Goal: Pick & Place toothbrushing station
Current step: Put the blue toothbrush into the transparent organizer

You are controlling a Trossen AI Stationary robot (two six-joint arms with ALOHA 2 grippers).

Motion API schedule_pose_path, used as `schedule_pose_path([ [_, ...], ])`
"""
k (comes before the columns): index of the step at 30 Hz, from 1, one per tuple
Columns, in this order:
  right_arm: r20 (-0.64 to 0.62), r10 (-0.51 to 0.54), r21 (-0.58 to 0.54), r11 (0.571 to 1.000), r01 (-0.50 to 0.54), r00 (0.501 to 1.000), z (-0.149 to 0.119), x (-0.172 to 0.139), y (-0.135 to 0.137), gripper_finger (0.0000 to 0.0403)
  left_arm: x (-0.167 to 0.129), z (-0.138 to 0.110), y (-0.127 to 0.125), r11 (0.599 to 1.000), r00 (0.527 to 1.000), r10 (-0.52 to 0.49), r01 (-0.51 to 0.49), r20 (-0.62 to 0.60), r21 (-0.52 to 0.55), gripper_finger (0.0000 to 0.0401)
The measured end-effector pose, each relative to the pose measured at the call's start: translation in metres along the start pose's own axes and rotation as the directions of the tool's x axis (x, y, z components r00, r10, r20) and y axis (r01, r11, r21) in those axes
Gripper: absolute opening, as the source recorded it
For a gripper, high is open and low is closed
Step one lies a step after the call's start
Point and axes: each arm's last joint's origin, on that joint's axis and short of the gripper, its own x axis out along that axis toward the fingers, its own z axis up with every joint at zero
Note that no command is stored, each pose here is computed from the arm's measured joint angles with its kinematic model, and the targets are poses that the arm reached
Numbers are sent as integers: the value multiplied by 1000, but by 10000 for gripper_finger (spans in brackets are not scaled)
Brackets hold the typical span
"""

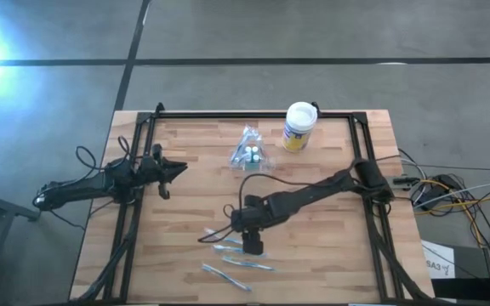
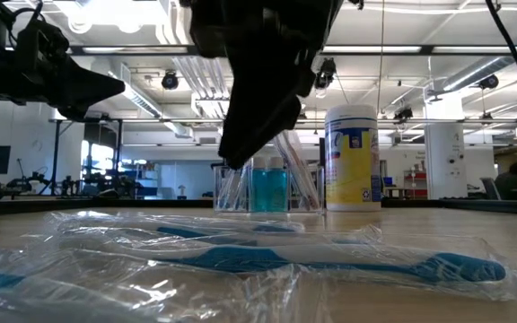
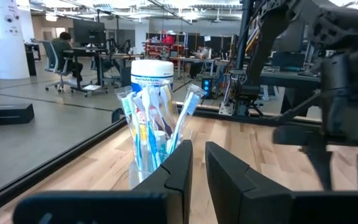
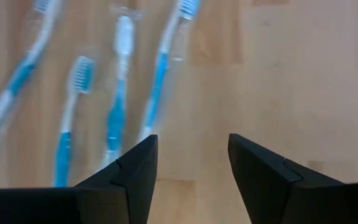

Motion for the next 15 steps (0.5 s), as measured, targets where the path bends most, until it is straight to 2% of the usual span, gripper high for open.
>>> schedule_pose_path([
  [6,-32,3,7,1000,-3,999,-2,14,15,189,0,0,0,1000,1000,1,-1,0,0,48],
  [15,-94,-23,37,999,26,995,-13,42,15,189,0,0,0,1000,1000,1,-1,-1,0,49],
])
